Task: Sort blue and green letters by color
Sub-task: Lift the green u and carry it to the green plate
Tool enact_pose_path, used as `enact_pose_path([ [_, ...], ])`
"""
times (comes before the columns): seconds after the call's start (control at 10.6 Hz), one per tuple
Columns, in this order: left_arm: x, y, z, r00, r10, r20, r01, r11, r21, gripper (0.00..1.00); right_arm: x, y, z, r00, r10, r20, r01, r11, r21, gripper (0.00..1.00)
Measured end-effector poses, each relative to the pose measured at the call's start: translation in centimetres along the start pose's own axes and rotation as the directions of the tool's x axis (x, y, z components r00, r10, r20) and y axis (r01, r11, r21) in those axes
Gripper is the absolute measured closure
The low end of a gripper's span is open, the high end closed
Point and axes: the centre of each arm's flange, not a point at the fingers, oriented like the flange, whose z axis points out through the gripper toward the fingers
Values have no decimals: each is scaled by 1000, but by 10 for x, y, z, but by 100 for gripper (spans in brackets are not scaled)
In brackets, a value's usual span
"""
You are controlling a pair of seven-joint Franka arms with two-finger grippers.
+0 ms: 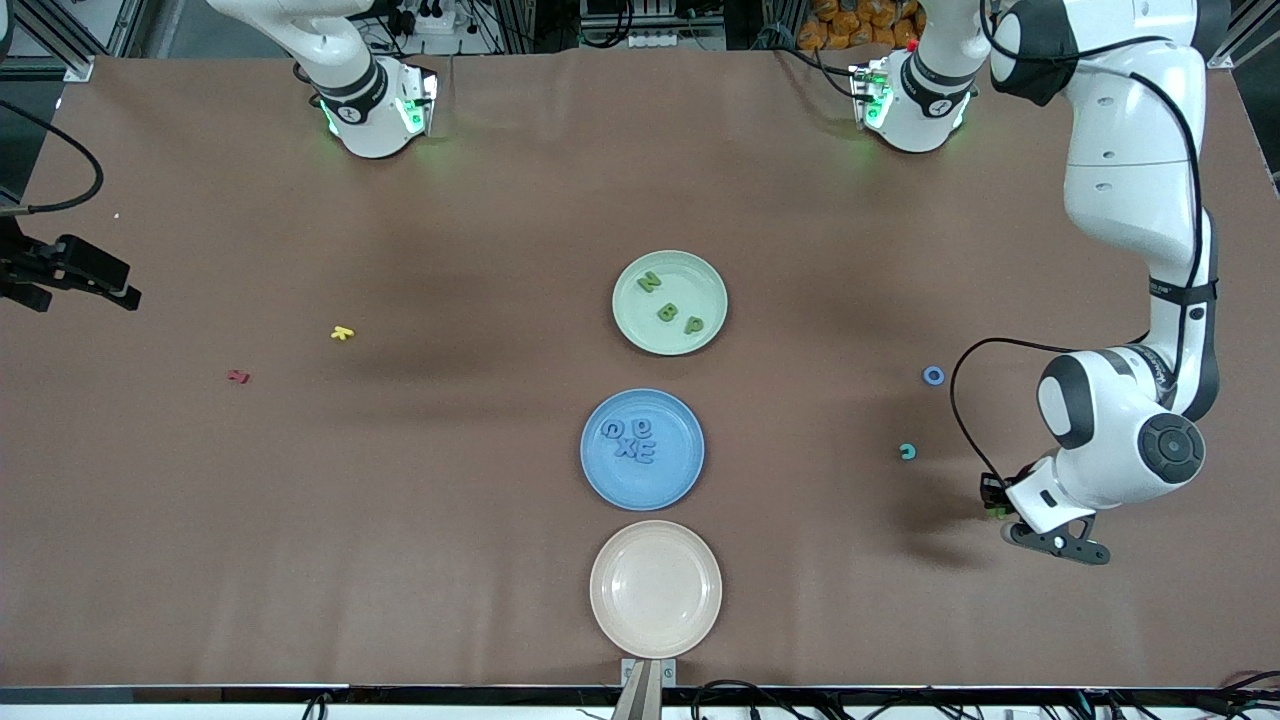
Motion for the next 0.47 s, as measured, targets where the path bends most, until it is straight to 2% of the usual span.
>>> enact_pose_path([
  [0.28,5,40,-33,998,-25,64,27,999,-37,74,0,0,0,1000,0,0,0,1000,0,0],
  [0.47,7,79,-50,988,-98,121,106,992,-63,74,0,0,0,1000,0,0,0,1000,0,0],
])
